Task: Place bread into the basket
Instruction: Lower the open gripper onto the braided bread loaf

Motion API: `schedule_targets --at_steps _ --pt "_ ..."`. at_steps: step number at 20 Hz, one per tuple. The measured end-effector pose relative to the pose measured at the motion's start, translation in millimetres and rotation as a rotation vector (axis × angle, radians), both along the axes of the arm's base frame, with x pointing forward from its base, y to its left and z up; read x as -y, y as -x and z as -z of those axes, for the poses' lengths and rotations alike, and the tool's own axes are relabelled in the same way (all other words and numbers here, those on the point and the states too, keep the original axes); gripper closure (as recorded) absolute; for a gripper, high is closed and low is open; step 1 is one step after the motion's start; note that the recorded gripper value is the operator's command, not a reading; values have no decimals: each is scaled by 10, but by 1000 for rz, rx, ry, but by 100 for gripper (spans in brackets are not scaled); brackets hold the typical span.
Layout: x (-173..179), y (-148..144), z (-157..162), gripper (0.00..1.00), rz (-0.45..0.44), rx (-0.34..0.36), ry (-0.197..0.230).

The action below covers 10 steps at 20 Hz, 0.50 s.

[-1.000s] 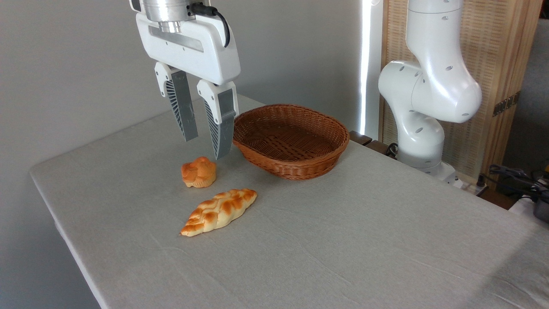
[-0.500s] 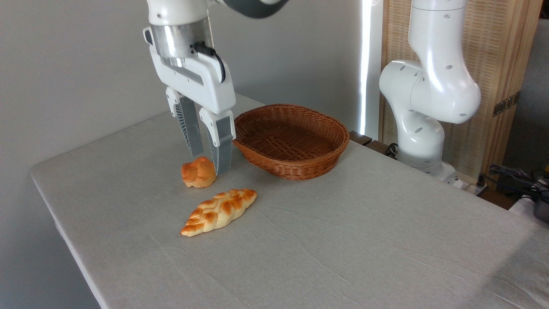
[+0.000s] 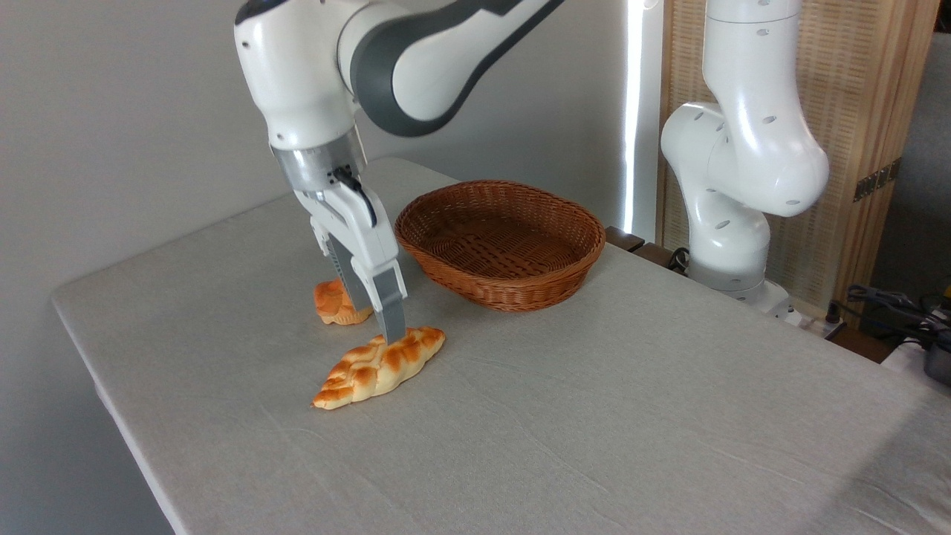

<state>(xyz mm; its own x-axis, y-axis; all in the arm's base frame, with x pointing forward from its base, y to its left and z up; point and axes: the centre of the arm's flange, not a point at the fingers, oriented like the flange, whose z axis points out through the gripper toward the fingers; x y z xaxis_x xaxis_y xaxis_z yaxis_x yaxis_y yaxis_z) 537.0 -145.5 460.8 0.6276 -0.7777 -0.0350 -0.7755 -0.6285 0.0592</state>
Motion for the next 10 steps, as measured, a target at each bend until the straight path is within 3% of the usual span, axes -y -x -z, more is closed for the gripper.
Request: schedule_targets --at_steps 7,9,10 --pt "-42 8 360 1 -13 1 -1" --pt "-38 -3 408 12 -25 10 1" --pt "-39 -4 432 22 -27 12 1"
